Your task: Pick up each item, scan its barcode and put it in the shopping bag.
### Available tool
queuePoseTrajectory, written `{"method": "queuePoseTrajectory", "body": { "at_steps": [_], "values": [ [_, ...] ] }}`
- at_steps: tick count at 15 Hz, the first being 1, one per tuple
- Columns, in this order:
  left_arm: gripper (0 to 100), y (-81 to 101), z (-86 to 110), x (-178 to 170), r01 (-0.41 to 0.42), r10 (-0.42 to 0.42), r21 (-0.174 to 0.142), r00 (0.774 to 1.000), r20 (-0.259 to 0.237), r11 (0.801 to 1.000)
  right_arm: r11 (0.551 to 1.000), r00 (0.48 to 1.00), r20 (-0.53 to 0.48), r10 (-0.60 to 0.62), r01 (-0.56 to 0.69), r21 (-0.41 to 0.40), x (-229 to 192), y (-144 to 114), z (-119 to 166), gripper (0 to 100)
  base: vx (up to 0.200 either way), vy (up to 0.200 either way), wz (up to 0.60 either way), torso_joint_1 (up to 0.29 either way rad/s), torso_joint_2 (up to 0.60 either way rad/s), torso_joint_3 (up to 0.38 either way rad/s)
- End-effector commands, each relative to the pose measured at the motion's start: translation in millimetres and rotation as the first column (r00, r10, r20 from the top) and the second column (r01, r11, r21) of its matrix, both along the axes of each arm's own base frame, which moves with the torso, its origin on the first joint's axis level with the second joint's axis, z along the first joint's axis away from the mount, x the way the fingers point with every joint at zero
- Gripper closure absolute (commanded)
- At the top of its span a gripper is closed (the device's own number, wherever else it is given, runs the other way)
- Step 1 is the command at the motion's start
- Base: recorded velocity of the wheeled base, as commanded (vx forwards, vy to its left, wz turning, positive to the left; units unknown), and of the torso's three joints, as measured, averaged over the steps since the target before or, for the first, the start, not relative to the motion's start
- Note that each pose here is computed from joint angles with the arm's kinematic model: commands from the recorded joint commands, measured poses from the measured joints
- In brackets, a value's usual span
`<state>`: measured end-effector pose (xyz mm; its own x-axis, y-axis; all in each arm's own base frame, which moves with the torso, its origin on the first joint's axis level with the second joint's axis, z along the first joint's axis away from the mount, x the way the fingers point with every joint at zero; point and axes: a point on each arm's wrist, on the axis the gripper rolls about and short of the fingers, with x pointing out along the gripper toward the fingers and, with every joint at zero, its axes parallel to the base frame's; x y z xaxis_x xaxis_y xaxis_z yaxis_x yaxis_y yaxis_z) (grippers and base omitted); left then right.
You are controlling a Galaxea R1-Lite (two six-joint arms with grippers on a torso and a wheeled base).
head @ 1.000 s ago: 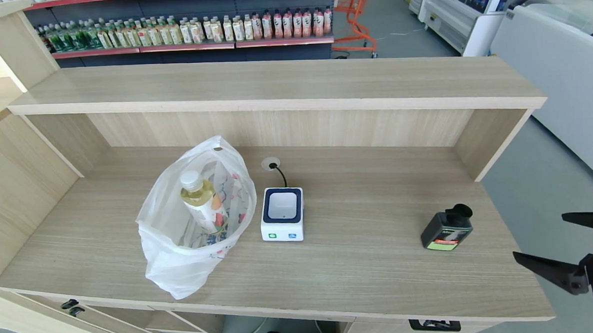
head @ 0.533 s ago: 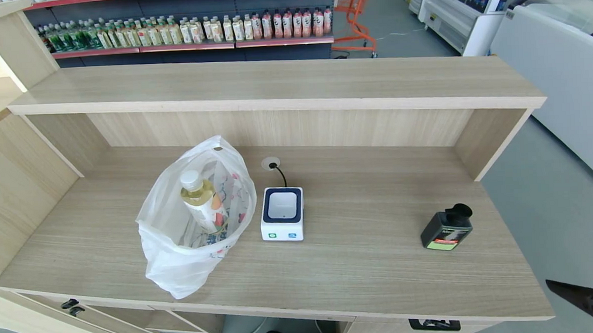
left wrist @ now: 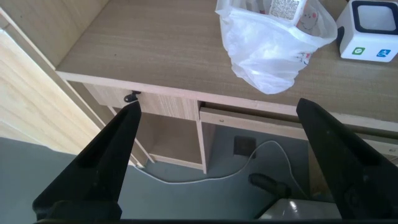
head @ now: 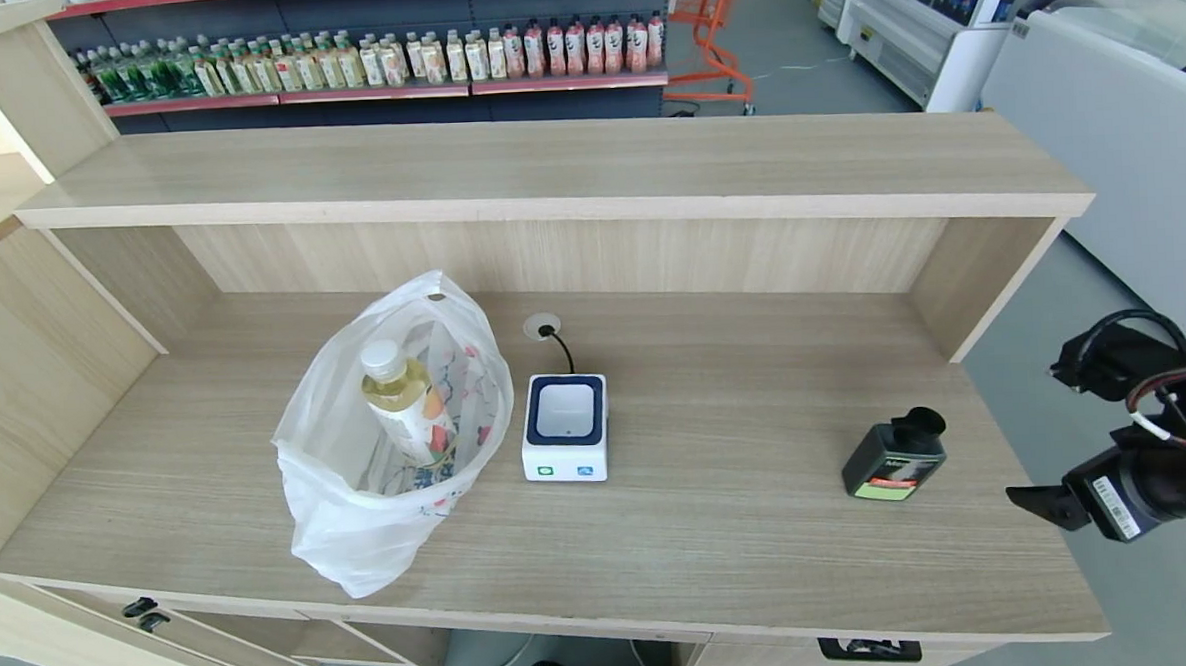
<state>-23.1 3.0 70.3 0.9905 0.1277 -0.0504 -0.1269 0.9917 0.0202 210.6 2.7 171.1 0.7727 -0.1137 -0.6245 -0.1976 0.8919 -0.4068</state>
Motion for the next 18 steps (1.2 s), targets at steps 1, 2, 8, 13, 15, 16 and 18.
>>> {"method": "queuePoseTrajectory", "body": {
  "at_steps": [1,2,8,13,15,16,18],
  "values": [
    [0,0.0,0.0,0,-0.001,0.001,0.0,1.0,0.0,1.0,1.0,0.998,-0.065,0.009,-0.01,-0.01,19,1,-19,0,0.0,0.0,0.0,0.0,0.0,0.0],
    [0,0.0,0.0,0,-0.001,0.001,0.0,1.0,0.0,1.0,1.0,0.998,-0.066,0.018,-0.02,-0.023,24,1,-23,0,0.0,0.0,0.0,0.0,0.0,0.0],
    [0,0.0,0.0,0,-0.001,0.001,0.0,1.0,-0.001,1.0,0.996,0.996,-0.035,0.086,-0.086,0.002,54,10,-41,0,0.0,0.0,0.0,0.0,0.0,0.0],
    [0,0.0,0.0,0,-0.002,0.002,0.0,1.0,-0.001,1.0,0.985,0.984,-0.03,0.174,-0.174,0.024,68,25,-50,0,0.0,0.0,0.0,0.0,0.0,0.0],
    [0,0.0,0.0,0,-0.001,0.001,0.0,1.0,0.0,1.0,0.978,0.978,-0.019,0.208,-0.207,0.032,75,32,-52,0,0.0,0.0,0.0,0.0,0.0,0.0],
    [0,0.0,0.0,0,-0.001,0.001,0.0,1.0,0.0,1.0,0.975,0.975,-0.016,0.22,-0.22,0.035,78,35,-53,0,0.0,0.0,0.0,0.0,0.0,0.0],
    [0,0.0,0.0,0,-0.001,0.001,0.0,1.0,-0.001,1.0,0.971,0.972,-0.012,0.236,-0.236,0.037,83,39,-56,0,0.0,0.0,0.0,0.0,0.0,0.0]
  ]
}}
